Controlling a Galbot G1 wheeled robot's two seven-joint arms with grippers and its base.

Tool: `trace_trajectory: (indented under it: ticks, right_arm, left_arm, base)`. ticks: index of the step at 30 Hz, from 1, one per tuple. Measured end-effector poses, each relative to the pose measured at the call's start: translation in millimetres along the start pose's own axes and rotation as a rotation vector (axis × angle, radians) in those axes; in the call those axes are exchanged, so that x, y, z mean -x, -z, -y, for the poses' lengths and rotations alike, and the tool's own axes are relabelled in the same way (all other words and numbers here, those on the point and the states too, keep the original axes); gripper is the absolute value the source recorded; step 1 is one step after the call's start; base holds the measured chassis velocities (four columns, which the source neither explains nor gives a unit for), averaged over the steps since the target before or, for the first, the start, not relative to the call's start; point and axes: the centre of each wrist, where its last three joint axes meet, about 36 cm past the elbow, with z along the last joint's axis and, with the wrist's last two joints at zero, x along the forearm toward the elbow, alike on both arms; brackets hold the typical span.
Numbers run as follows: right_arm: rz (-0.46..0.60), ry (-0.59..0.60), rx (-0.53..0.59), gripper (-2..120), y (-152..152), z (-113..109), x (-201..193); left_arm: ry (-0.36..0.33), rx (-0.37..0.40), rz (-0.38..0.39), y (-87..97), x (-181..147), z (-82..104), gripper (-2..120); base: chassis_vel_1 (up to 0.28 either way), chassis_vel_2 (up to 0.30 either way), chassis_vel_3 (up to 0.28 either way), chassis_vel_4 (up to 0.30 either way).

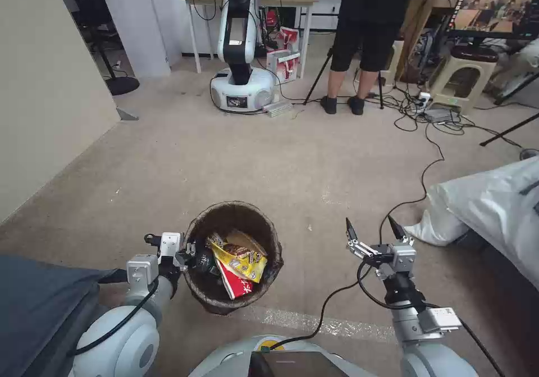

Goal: Pick up the trash bin, then pick up the garbage from the floor and place it into the trash bin.

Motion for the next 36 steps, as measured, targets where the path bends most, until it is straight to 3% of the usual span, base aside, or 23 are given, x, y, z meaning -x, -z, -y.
trace_trajectory:
  ticks: [14, 36]
  right_arm:
    - [-0.009, 0.013, 0.025, 100, -5.8, -4.9, 11.4]
    - [0.011, -0.021, 0.043, 100, -1.5, -8.2, 13.0]
  left_arm:
    - [-0.024, -0.069, -0.008, 4.3, 4.4, 2.6, 2]
    - [-0.02, -0.064, -0.123, -27.2, 49.8, -0.8, 2]
  base:
    - [0.0, 0.0, 0.0, 0.0]
    - [0.0, 0.0, 0.0, 0.0]
